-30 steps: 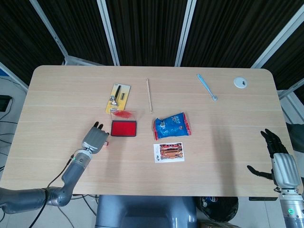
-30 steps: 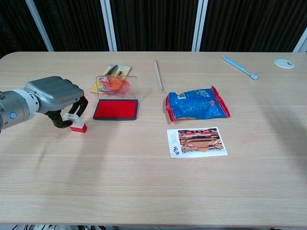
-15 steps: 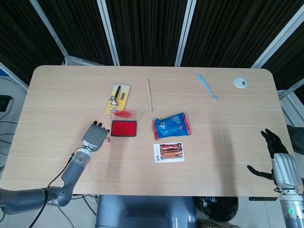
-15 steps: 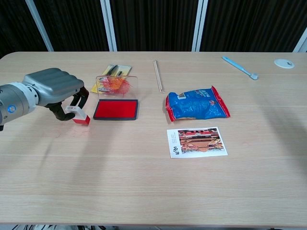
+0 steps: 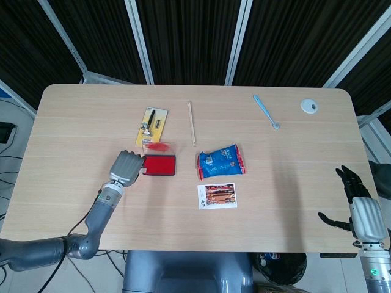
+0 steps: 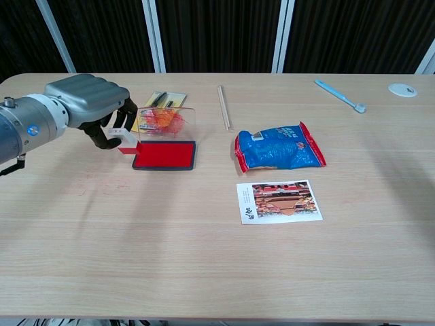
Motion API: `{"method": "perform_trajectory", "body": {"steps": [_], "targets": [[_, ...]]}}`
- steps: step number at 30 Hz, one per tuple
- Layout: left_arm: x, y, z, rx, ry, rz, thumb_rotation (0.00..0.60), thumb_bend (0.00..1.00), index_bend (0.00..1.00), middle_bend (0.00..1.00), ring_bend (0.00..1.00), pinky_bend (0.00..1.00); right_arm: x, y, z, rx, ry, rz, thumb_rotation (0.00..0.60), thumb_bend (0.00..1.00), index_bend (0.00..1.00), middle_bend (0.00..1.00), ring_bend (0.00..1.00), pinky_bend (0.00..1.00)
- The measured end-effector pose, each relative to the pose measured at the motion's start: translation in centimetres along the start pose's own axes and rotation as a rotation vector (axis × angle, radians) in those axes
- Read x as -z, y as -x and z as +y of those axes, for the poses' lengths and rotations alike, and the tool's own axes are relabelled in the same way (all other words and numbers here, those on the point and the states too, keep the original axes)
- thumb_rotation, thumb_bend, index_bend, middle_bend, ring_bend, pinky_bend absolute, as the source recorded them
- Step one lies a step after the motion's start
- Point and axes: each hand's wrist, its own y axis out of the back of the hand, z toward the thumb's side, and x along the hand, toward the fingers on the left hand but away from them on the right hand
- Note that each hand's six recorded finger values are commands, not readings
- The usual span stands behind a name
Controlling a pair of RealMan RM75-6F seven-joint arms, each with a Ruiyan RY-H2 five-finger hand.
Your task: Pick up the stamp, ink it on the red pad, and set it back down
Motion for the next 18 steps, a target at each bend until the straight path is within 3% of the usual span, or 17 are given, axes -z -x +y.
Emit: {"method": "perform_trajectory", "body": {"steps": [12, 18], "targets": [[-1.1, -3.2, 1.3, 0.095, 0.134, 0.12, 0.6, 0.64, 0.69, 0.72, 0.51, 0.57, 0.2, 0.1, 0.1, -0.001, 0.01, -0.007, 0.6, 0.12, 0.0, 0.0, 0.0, 0.19], [-1.6, -4.6, 2.1, 0.153, 0.105, 0.172, 0.6, 0.65, 0.7, 0.73, 0.52, 0.58, 0.1, 0.1, 0.0, -0.004, 0.013, -0.005, 0.6, 0.12, 0.0, 0.0, 0.0, 0.19]]}}
